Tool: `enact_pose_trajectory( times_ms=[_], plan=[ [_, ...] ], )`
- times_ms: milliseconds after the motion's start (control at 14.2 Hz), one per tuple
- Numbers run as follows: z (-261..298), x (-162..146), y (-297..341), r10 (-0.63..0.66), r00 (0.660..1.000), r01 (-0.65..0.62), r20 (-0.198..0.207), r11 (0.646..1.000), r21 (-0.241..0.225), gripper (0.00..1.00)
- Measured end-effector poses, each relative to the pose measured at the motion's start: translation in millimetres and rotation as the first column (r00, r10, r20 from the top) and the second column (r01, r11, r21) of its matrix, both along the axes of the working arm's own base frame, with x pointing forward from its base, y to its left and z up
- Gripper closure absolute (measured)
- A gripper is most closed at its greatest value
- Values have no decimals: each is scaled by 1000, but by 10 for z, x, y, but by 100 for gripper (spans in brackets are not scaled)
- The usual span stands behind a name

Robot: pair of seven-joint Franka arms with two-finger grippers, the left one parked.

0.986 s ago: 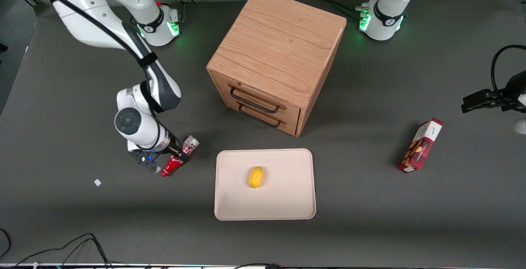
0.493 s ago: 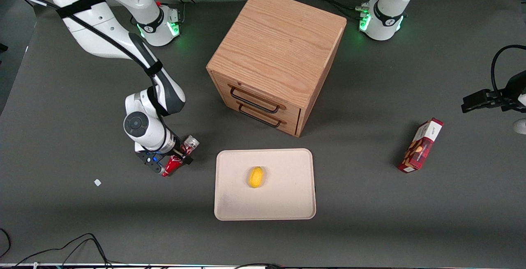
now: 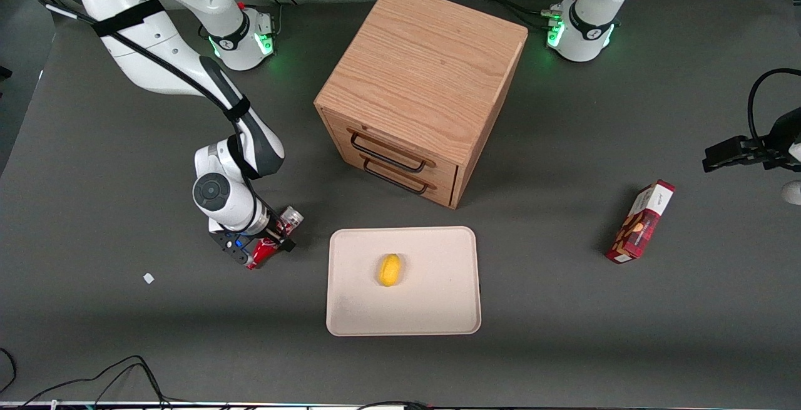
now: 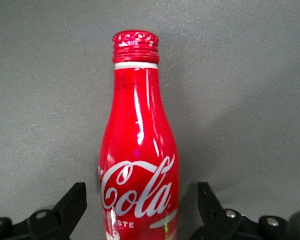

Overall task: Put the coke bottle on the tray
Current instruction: 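Close the right gripper around the bottle's body, then lift the bottle upright off the table with the right gripper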

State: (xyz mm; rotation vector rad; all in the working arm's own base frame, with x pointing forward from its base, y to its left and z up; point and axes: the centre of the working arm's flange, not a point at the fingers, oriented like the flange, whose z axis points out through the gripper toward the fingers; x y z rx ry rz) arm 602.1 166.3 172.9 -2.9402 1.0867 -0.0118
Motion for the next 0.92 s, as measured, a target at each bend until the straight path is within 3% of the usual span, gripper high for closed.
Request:
enact_pose_trajectory(
  times_ms=[282,563,915],
  plan=[
    [1,1,-2,-1,1000,1,1,1000,-1,4],
    [3,5,-8,-5,1000,5,2,1000,-1,45],
    [12,16,-23,-8,1000,8,4,1000,0,46]
  ],
)
